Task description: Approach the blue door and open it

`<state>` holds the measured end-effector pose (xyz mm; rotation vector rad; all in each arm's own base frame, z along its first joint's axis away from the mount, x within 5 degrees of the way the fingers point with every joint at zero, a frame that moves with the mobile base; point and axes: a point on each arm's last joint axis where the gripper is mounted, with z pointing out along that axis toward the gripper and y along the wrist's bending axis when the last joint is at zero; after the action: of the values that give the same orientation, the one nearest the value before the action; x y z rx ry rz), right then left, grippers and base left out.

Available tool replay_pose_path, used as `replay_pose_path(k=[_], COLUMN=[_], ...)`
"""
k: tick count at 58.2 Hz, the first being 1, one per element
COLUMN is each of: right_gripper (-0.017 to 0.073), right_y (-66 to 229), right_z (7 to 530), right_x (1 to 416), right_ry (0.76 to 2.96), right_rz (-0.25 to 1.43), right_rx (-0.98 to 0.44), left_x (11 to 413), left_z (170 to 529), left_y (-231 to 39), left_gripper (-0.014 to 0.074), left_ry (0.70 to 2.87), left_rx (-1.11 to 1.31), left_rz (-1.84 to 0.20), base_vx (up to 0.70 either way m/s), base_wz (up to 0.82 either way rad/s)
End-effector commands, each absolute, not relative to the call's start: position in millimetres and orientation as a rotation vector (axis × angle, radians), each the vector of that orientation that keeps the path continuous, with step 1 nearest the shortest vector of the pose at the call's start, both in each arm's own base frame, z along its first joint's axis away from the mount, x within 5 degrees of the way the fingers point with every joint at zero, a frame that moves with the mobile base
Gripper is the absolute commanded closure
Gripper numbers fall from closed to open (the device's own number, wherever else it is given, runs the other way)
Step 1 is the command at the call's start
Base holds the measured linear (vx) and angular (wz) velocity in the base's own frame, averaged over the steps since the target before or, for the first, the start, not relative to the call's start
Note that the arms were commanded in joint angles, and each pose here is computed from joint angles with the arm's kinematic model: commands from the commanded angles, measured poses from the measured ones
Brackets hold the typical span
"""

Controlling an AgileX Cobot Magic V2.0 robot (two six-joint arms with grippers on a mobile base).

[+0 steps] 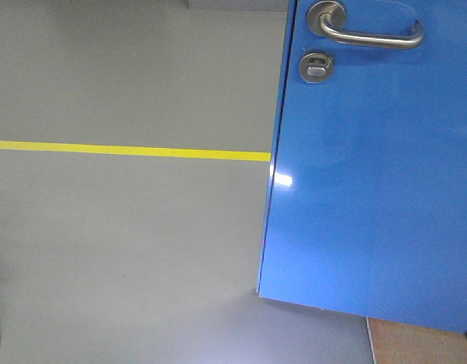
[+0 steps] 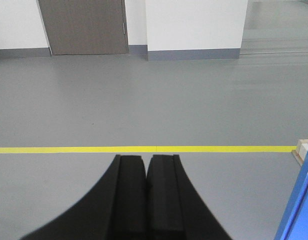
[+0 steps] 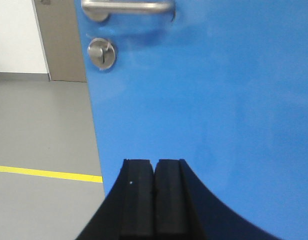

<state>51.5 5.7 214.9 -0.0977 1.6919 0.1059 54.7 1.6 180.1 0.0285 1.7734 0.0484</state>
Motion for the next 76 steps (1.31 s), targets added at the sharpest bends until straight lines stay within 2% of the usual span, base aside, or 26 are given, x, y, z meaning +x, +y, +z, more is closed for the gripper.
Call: replay_pose_path(k=[1, 6, 17, 28, 35, 76], right_gripper=[0.0547, 0.0547, 0.0547, 0.0547, 0.0547, 0.0547], right_y=[8.2, 9.6, 9.1, 1.9, 1.4, 1.4], right_z=[219.5, 208.2, 206.0, 203.6, 203.3, 202.4], right_x=[57.7, 59.9, 60.2, 61.0, 61.1, 61.1], right_ry=[1.522, 1.456, 1.487, 1.518, 1.522, 1.531], right_rz=[0.124, 0.134, 0.1, 0.054, 0.087, 0.086], right_rx=[-0.1, -0.105, -0.127, 0.007, 0.05, 0.05], left_x=[54.2, 54.2, 54.2, 54.2, 54.2, 54.2], left_z=[197.2, 197.2, 197.2, 197.2, 197.2, 197.2], left_y=[0.7, 0.7, 0.7, 0.7, 0.7, 0.7], left_gripper=[0.0521, 0.0521, 0.0521, 0.0521, 0.0521, 0.0521], left_ry=[1.65, 1.65, 1.65, 1.65, 1.65, 1.65], left_rx=[0.029, 0.029, 0.029, 0.029, 0.029, 0.029], left_rz=[0.033, 0.033, 0.033, 0.033, 0.033, 0.033], base_vx=[0.0, 0.0, 0.0, 0.0, 0.0, 0.0], base_wz=[0.0, 0.0, 0.0, 0.0, 0.0, 0.0])
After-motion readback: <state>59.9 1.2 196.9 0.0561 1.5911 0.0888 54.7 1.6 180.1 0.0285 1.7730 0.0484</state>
